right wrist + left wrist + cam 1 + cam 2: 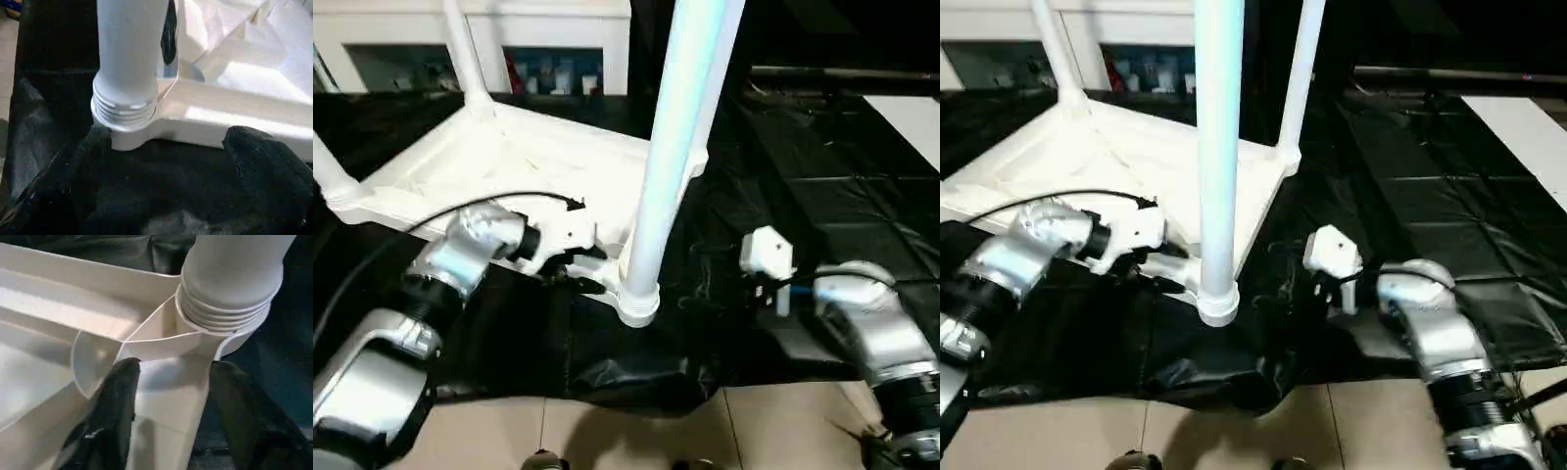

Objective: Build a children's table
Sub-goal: Rotate table base

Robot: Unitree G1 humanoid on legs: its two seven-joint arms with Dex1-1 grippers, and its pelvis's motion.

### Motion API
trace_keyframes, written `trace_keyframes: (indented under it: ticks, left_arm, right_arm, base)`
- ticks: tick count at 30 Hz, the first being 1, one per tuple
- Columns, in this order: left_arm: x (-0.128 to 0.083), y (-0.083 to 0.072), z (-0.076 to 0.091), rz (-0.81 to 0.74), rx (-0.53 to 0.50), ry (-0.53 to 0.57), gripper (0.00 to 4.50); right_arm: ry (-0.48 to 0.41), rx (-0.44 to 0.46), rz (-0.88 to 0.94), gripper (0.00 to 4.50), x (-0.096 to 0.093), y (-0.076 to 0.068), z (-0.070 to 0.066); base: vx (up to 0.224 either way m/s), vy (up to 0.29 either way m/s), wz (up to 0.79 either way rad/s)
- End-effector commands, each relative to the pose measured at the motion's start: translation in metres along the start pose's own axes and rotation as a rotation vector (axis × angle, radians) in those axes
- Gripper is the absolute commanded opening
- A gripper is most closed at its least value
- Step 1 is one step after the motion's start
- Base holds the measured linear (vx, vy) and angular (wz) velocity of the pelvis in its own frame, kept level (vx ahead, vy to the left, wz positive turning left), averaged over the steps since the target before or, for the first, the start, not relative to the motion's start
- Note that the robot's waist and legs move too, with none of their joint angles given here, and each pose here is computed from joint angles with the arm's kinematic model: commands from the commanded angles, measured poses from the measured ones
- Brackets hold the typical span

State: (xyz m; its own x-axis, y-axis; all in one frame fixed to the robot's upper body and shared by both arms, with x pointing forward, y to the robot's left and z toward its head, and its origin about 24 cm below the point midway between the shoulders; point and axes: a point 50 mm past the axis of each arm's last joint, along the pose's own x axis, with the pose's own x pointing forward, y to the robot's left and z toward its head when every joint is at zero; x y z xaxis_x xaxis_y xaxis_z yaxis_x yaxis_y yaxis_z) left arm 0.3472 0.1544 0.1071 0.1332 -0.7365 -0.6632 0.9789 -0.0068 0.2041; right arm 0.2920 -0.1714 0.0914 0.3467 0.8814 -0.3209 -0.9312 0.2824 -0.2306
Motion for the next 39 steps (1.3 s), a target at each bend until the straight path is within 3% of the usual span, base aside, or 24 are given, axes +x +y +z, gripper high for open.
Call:
trace_keyframes:
  ticks: [1,10,18,19,24,27,31,39]
  left_arm:
    - [0.0,-0.003,-0.006,-0.049,-0.045,0.015,2.26]
    - [-0.004,-0.004,-0.008,-0.142,-0.051,0.088,1.43]
    - [-0.014,-0.002,0.003,-0.14,-0.028,0.029,0.94]
    - [-0.014,-0.002,0.003,-0.14,-0.028,0.029,0.65]
    - [-0.022,0.001,0.015,-0.096,0.035,-0.002,0.65]
    - [-0.022,-0.003,0.017,-0.102,0.05,-0.002,0.99]
    - [-0.02,-0.008,0.013,-0.116,0.05,0.008,1.38]
    - [-0.007,-0.016,0.002,-0.128,0.082,0.058,1.38]
  right_arm:
    - [-0.001,-0.019,0.004,4.21,-0.006,-0.001,0.009]
    - [0.009,-0.026,0.017,4.21,-0.006,-0.003,0.015]
    - [0.005,-0.032,0.0,4.21,-0.006,-0.004,0.018]
    - [0.005,-0.032,0.0,4.21,-0.006,-0.004,0.018]
    - [0.001,-0.036,-0.012,4.21,-0.005,-0.004,0.019]
    - [-0.004,-0.037,-0.02,4.21,-0.004,-0.003,0.02]
    - [-0.008,-0.034,-0.025,4.21,-0.003,-0.002,0.02]
    - [-0.003,-0.033,-0.021,4.21,-0.001,0.004,0.018]
  base:
    - [0.0,0.0,0.0]
    - [0.0,0.0,0.0]
    - [0.0,0.0,0.0]
    - [0.0,0.0,0.0]
    - [0.0,0.0,0.0]
    - [0.0,0.0,0.0]
    - [0.0,0.0,0.0]
    - [0.0,0.0,0.0]
